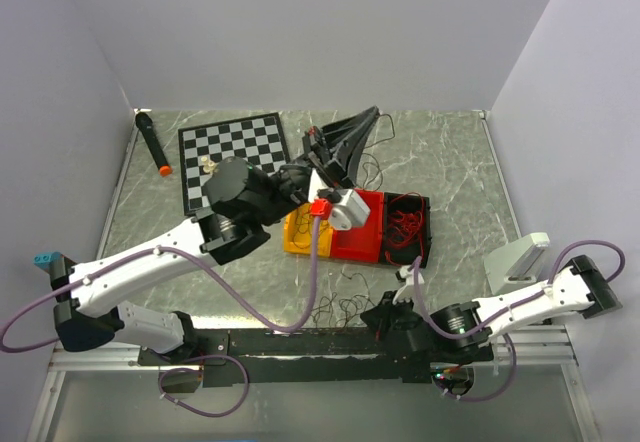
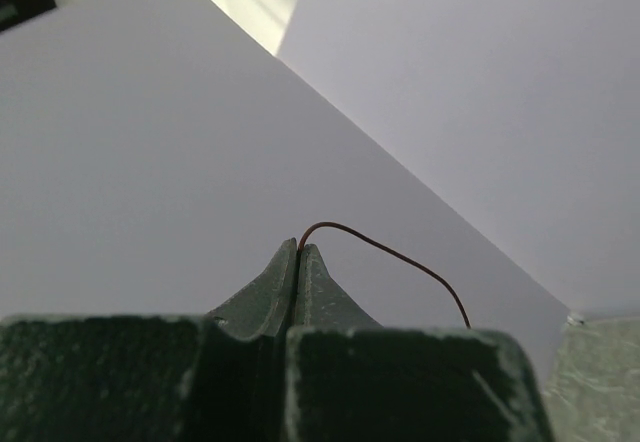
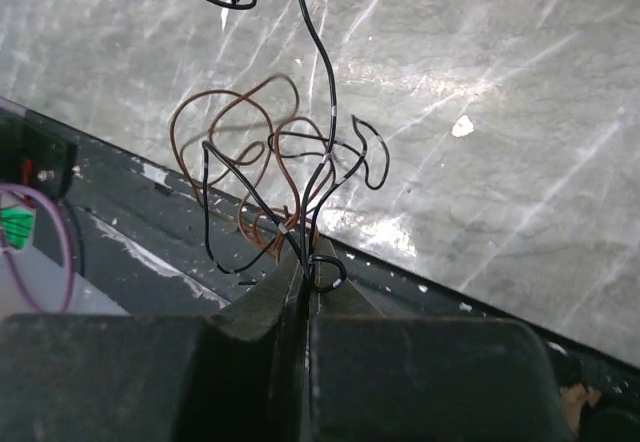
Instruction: Untangle the cables
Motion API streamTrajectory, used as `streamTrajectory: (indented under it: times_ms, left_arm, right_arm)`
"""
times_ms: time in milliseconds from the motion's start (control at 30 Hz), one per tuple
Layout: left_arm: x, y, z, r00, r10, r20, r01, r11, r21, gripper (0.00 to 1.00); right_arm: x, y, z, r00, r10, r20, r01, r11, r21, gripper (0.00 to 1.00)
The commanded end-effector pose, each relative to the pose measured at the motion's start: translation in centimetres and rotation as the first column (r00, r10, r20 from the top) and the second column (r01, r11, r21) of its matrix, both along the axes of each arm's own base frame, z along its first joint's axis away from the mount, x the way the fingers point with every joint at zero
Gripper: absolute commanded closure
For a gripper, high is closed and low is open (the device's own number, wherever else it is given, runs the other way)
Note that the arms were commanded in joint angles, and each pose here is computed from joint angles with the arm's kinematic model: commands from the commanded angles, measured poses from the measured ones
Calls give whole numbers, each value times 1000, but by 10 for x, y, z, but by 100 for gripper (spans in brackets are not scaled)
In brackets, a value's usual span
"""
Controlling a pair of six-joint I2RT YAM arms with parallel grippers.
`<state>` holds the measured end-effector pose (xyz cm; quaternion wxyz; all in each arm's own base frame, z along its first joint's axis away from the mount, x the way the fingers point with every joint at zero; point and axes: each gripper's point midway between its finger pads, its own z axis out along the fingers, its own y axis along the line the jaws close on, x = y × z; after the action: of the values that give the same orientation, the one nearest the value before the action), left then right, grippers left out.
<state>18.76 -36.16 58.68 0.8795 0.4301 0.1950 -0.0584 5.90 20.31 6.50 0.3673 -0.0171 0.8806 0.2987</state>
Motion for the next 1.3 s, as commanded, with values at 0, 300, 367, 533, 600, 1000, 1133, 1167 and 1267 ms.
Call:
streamTrajectory:
  times_ms: [0,300,367,533,600,1000,1133,1167,1267]
  left_arm:
    - [21,-2,-18,997,9,-81,-14,998,-57,99]
    - [86,-22,-89,972,109,-210,-105,994,27,99]
    - [95,-24,-86,968,114,-222,-116,993,0,99]
    - [95,-21,-53,982,82,-171,-101,989,-106,99]
    - [91,-17,-36,988,71,-139,-90,986,-140,99]
    - [56,-5,-1,1000,22,-12,-23,983,-183,99]
    - [58,-6,-15,999,28,-39,-34,987,-154,99]
    - [60,-8,-21,998,28,-51,-35,990,-140,99]
    - [63,-13,-39,997,34,-71,-41,994,-104,99]
  right_arm:
    - [8,-14,13,997,-74,37,74,997,14,100]
    - [4,-31,11,993,-111,33,111,994,17,100]
    - [3,-35,6,993,-119,24,119,993,17,100]
    - [4,-41,-3,992,-130,8,130,991,21,100]
    - [5,-42,-5,991,-132,6,132,991,31,100]
    - [5,-42,-5,992,-129,7,128,991,31,100]
    - [5,-42,-5,992,-128,5,128,991,32,100]
    - [5,-42,-4,992,-128,6,128,991,31,100]
    - [5,-42,-3,991,-130,10,130,991,29,100]
